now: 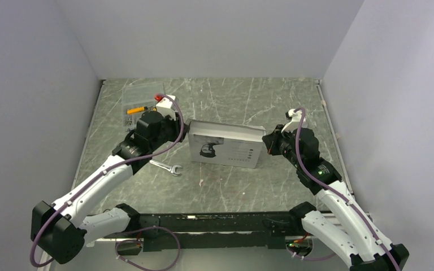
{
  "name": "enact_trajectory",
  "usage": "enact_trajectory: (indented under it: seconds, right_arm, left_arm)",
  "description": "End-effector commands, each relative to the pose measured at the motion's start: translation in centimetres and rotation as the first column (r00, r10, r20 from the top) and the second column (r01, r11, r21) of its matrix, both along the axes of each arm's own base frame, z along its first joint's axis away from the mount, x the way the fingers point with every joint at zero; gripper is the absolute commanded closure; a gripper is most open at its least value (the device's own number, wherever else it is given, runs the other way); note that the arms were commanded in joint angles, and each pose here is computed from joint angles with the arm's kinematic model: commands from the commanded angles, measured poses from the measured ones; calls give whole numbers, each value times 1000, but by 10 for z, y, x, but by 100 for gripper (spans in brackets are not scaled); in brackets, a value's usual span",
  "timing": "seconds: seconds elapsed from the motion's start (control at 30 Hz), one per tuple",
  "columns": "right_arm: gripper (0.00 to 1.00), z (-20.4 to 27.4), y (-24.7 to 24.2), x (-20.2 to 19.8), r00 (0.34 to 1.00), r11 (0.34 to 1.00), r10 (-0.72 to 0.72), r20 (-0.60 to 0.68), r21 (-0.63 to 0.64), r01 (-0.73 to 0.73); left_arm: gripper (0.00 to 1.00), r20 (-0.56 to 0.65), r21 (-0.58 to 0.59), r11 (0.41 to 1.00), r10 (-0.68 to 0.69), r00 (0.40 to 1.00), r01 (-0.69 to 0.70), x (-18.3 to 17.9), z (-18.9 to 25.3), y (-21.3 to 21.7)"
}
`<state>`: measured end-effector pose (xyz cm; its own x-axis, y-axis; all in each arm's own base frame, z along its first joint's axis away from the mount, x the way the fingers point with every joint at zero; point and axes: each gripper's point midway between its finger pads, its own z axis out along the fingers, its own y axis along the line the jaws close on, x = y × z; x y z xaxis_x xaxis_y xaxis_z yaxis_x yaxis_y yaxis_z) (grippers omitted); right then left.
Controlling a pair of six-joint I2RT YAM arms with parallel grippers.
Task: Sort the hair-cutting tools
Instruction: Close the storage box at the center of the board.
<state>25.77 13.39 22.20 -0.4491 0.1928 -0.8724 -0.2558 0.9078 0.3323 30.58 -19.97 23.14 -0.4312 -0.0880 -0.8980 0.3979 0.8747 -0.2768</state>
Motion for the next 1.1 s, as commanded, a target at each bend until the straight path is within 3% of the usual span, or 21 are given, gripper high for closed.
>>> enact_trajectory:
  seconds: [0.0,0.2,0.77,1.07]
  right_arm:
    - [100,-16,2,-11,997,999,34,-67,-21,-35]
    - [100,-19,3,-11,997,999,36,-72,-26,-38]
    - [100,-32,-4,-10,995,998,6,-98,-62,-12]
    - [100,-32,-3,-11,995,998,14,-99,-61,-20]
  left_arm:
    - [74,69,-39,999,-2,998,5,10,27,-7]
    - [99,82,-54,998,-28,996,33,5,36,-10]
    - [100,-81,-78,995,-73,994,67,-8,71,-20]
    - [100,-137,-171,978,-143,980,119,-13,73,-28]
